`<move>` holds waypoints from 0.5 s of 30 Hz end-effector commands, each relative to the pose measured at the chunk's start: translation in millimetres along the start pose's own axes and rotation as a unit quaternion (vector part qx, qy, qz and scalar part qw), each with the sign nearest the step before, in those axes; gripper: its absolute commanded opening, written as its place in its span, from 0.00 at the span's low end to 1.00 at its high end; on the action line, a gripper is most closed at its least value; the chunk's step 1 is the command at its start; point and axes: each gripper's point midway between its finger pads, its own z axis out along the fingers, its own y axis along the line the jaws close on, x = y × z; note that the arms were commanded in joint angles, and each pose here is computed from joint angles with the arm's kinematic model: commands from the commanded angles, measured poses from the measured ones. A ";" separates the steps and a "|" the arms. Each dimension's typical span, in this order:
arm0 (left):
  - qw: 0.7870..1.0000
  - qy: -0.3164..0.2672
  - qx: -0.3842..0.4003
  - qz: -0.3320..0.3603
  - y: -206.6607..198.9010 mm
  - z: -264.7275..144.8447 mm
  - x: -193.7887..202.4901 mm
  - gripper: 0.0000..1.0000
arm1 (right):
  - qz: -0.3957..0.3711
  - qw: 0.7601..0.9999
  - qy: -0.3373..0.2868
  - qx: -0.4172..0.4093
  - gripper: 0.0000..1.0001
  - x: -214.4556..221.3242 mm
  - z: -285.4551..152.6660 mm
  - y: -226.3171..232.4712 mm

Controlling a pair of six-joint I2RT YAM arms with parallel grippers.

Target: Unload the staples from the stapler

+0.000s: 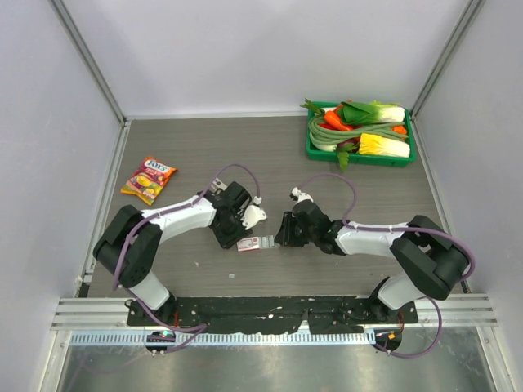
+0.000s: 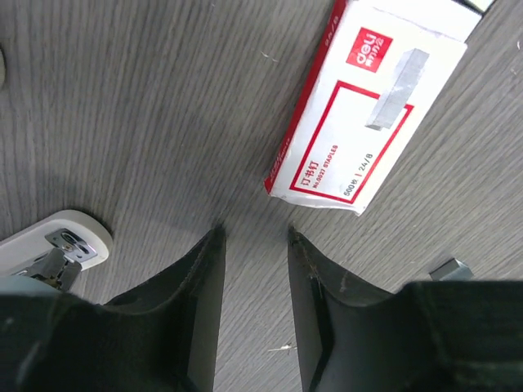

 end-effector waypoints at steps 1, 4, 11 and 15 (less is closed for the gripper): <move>1.000 -0.027 0.000 -0.009 5.9 6.2 -21.1 0.40 | -0.014 1.000 -0.016 -0.018 0.30 -15.7 1.7 12.9; 0.999 -0.034 0.008 -0.016 4.2 7.0 -28.6 0.39 | -0.016 1.000 -0.015 -0.015 0.29 -14.8 2.0 11.9; 0.999 -0.045 0.009 -0.016 3.2 8.2 -45.9 0.39 | -0.019 1.000 -0.013 -0.017 0.28 -16.2 5.2 13.7; 0.999 -0.049 0.010 -0.014 -1.4 9.1 -51.7 0.39 | -0.022 1.000 -0.013 -0.017 0.27 -15.6 6.5 14.7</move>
